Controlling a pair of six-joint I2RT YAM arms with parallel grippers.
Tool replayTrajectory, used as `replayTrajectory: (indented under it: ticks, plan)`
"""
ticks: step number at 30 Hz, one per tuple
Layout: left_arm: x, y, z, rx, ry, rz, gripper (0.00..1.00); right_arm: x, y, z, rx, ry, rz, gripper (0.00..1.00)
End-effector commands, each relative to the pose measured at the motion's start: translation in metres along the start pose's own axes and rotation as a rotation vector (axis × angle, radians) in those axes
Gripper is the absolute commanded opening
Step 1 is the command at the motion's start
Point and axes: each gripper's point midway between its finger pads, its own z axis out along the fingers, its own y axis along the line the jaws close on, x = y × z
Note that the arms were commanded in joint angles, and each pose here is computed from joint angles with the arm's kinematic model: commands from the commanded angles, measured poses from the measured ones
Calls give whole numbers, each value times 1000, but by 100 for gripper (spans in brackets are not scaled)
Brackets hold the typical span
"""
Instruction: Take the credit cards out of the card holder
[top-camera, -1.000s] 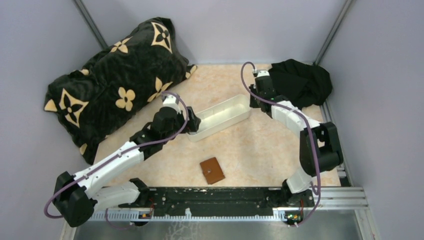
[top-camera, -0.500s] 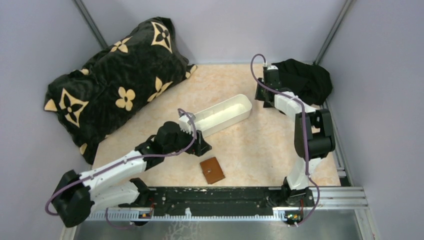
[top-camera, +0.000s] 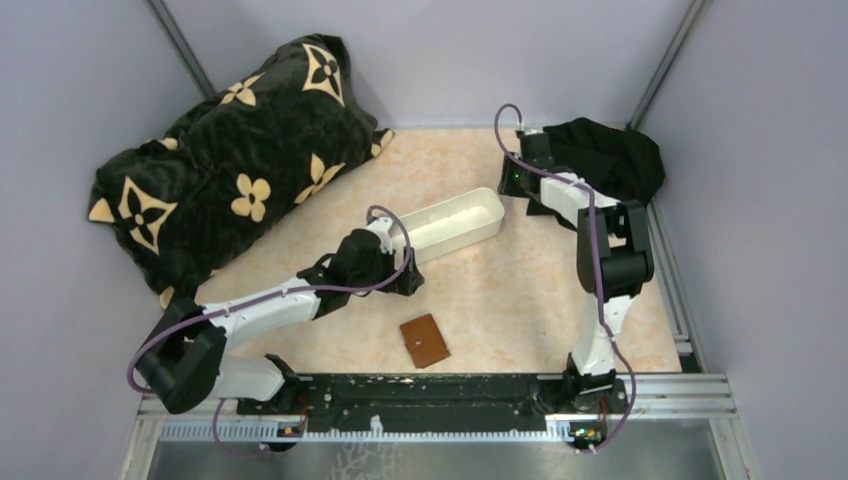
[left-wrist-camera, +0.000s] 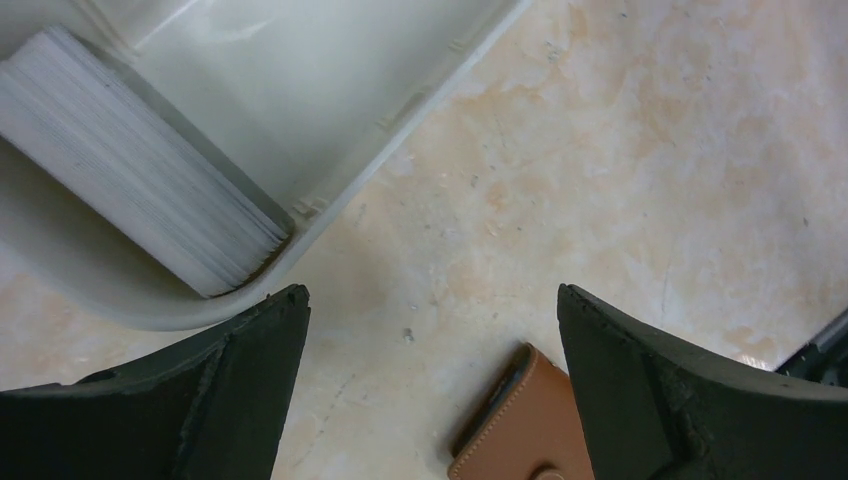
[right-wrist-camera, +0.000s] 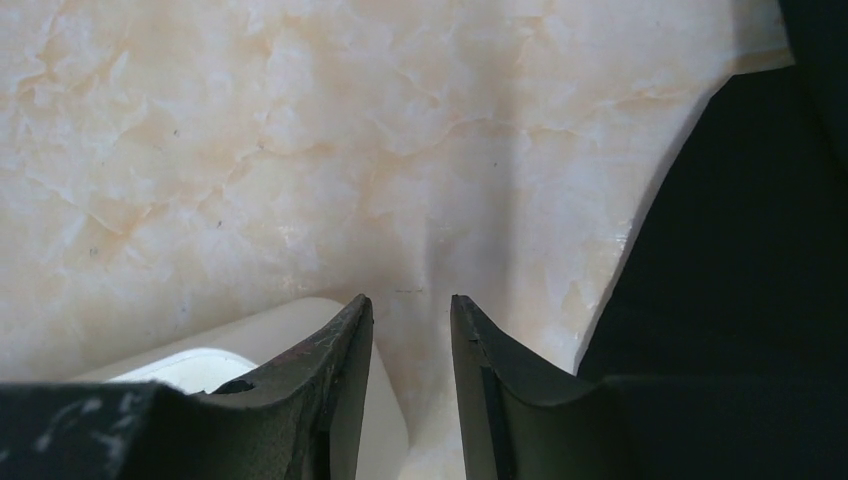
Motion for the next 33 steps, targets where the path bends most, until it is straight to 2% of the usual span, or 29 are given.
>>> replayTrajectory:
  ticks: [1, 10, 16, 22, 27, 30, 31, 33]
  plan:
    - [-23, 24, 4, -91, -48, -19, 99, 5, 16, -6, -63, -6, 1, 36]
    - [-29, 32, 14, -102, -42, -25, 99, 34, 43, -20, -112, 28, -25, 37]
    - [-41, 29, 22, -91, -52, -18, 99, 26, 61, -20, -144, 14, -31, 37]
    - [-51, 31, 21, -110, -79, -5, 100, 14, 58, -21, -108, -15, -15, 37]
    - [-56, 20, 9, -54, -89, 16, 100, -3, 34, -48, 26, -119, 10, 37]
    - [-55, 0, -2, -18, -118, 142, 100, -18, 10, -95, 195, -323, 35, 41]
    - [-54, -1, -6, -24, -129, 167, 100, -17, 6, -112, 237, -384, 34, 44]
    - [-54, -7, -16, -1, -145, 157, 100, -10, 11, -143, 239, -461, 34, 61]
